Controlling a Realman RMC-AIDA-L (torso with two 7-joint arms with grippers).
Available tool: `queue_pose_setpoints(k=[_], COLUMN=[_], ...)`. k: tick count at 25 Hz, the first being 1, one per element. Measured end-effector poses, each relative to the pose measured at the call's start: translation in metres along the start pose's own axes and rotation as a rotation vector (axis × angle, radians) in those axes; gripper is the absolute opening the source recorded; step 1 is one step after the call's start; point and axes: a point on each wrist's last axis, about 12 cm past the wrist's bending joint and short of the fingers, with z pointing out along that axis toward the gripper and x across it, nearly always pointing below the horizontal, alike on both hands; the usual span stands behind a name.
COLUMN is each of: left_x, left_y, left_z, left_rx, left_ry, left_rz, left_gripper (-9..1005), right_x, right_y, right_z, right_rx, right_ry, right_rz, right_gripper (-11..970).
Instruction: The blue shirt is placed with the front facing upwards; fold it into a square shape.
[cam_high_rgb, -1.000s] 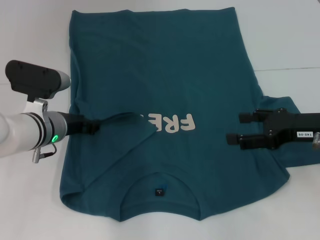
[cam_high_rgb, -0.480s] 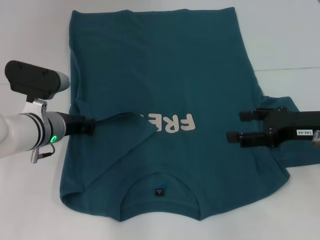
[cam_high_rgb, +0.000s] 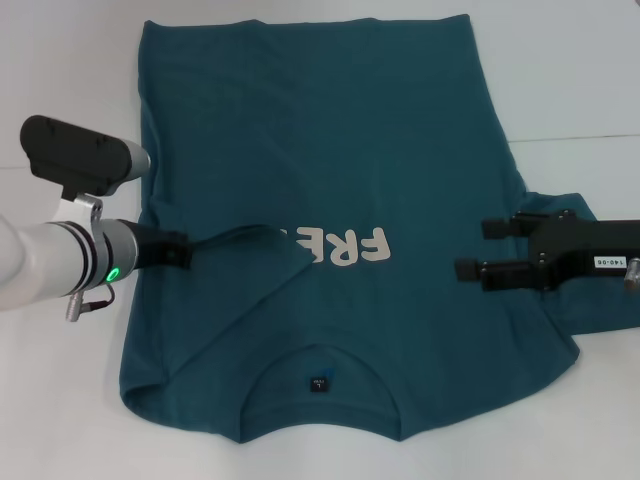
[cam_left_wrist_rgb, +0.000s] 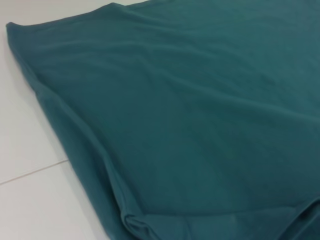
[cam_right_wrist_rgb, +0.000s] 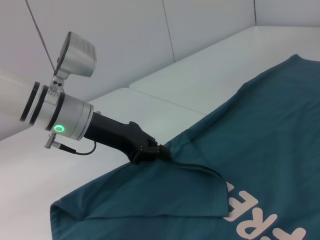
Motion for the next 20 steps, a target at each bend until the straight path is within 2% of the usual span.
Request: queue_pose_setpoints(k=[9, 18, 20], left_x=[-0.0062, -0.0003, 0.0013], left_y=[0.0027, 0.0011, 0.0013], left_z=[-0.0032, -0.0044, -0.0044], left_rx=[0.007, 0.006, 0.003], left_ry=[-0.021, -0.016, -0.015], left_rz=[-0.022, -0.004, -0.005], left_gripper=[29, 27, 121], right_x=[0.0033, 0.0045, 0.0043], right_y=[-0.0005, -0.0007, -0.0008], right_z=[-0.0013, -0.0024, -0.0025], right_rx=[0.01, 0.012, 0.013], right_ry=[0.002, 0.003, 0.003], right_rz=[0.008, 0.01, 0.009], right_gripper=[917, 917, 917])
